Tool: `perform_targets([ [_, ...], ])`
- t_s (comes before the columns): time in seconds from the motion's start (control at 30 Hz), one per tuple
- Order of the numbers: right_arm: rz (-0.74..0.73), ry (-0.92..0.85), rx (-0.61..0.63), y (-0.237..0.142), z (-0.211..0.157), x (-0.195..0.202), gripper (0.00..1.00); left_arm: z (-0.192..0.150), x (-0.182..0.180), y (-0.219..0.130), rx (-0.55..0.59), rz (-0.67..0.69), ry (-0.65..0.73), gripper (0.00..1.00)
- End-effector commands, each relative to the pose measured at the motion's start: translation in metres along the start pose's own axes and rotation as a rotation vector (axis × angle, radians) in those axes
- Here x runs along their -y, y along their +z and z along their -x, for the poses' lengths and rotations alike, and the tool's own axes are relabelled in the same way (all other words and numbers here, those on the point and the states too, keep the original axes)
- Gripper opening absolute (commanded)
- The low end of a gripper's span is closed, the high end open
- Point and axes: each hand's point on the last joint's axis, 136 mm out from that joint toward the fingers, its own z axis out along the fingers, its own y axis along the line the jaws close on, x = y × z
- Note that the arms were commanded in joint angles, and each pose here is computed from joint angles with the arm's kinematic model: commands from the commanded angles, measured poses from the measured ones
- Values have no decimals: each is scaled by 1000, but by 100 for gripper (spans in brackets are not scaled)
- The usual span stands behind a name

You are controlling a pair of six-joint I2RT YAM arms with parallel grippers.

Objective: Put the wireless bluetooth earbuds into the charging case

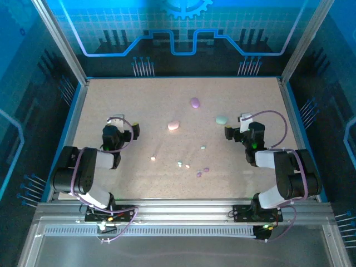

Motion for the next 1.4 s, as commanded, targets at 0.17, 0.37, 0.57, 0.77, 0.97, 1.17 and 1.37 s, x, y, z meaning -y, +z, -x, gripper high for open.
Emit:
perform_targets([
  [0.17,5,4,37,1,11,2,100,10,5,1,21,-27,12,99],
  [0.37,8,7,37,1,11,2,100,10,6,1,22,-29,12,99],
  [0.57,10,10,36,1,11,2,100,9,6,1,20,-28,11,99],
  [0.77,7,2,37,1,11,1,100,10,7,0,28,-38,15,99],
  [0.97,20,-27,41,-1,16,-5,100,14,10,-10,73,-56,16,99],
  [1.17,-53,6,-66,-5,31,3,100,32,-9,-29,45,58,-53,99],
  [1.37,121,76,-277,2,44,-29,100,58,-19,-37,-48,152,-248,99],
])
